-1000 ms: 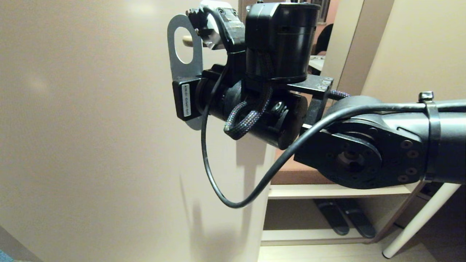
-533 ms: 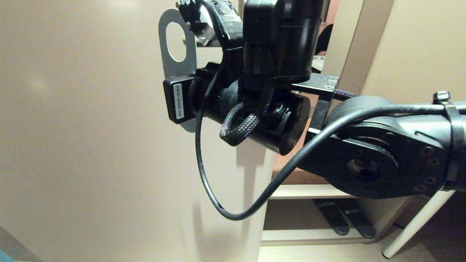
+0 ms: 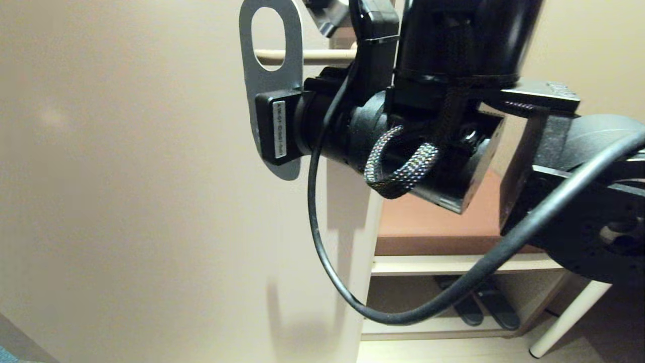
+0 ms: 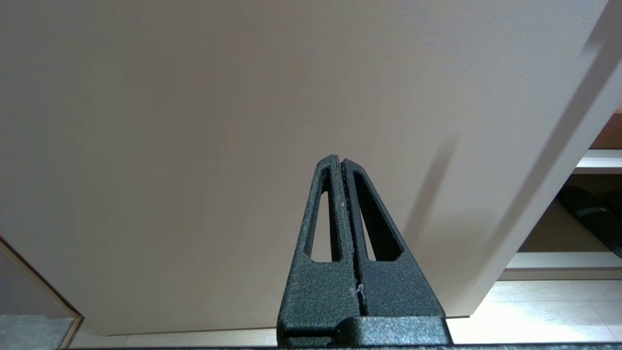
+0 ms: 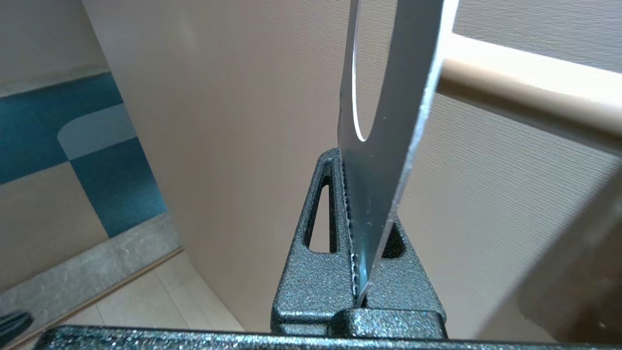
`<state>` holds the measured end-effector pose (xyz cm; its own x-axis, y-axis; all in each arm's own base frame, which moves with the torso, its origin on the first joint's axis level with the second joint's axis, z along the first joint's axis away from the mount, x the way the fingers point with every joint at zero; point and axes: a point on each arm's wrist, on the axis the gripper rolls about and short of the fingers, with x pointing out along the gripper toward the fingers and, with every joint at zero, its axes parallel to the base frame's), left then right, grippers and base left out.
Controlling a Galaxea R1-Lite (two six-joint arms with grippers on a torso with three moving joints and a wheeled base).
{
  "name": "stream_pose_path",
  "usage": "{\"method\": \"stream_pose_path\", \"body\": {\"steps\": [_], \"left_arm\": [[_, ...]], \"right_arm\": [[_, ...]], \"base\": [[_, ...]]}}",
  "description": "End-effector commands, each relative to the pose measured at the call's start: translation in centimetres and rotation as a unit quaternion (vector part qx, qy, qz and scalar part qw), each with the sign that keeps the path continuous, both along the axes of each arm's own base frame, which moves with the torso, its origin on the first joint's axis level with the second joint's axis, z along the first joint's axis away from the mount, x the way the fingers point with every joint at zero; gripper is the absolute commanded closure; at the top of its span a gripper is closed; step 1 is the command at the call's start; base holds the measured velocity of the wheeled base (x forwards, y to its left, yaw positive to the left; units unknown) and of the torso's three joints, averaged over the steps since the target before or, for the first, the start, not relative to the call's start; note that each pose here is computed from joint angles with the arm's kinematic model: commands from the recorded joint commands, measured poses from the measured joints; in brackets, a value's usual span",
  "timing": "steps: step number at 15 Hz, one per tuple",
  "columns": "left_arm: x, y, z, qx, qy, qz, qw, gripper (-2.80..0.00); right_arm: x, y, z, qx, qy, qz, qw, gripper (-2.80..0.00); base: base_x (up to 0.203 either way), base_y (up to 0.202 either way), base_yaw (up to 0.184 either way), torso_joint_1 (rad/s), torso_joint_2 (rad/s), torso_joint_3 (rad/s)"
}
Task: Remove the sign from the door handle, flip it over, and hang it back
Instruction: Hand it to the other hand
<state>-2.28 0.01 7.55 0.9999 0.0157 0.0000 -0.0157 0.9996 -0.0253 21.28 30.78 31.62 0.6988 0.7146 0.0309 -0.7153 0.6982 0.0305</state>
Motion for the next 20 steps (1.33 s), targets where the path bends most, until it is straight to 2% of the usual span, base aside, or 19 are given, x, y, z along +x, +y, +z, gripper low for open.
{"method": "stream_pose_path", "body": {"steps": [1, 6, 15, 18, 20], "left_arm": [[0.0, 0.0, 0.0, 0.0, 0.0, 0.001, 1.0, 0.0], [0.0, 0.0, 0.0, 0.0, 0.0, 0.001, 1.0, 0.0], [0.0, 0.0, 0.0, 0.0, 0.0, 0.001, 1.0, 0.0], [0.0, 0.0, 0.0, 0.0, 0.0, 0.001, 1.0, 0.0], [0.0, 0.0, 0.0, 0.0, 0.0, 0.001, 1.0, 0.0]], "right_arm": [[-0.7, -2.3, 1.3, 0.011, -0.008, -0.011, 1.0, 0.0], [-1.7, -6.9, 1.9, 0.009, -0.01, -0.041, 0.999, 0.0], [-3.2, -16.7, 2.2, -0.004, -0.036, -0.15, 0.988, 0.0], [-3.7, -20.3, 1.7, -0.013, -0.03, -0.211, 0.977, 0.0], [-4.4, -23.4, 1.3, -0.019, -0.027, -0.281, 0.959, 0.0]], "base": [[0.0, 0.0, 0.0, 0.0, 0.0, 0.0], [0.0, 0.0, 0.0, 0.0, 0.0, 0.0], [0.0, 0.0, 0.0, 0.0, 0.0, 0.0], [0.0, 0.0, 0.0, 0.0, 0.0, 0.0], [0.0, 0.0, 0.0, 0.0, 0.0, 0.0]]}}
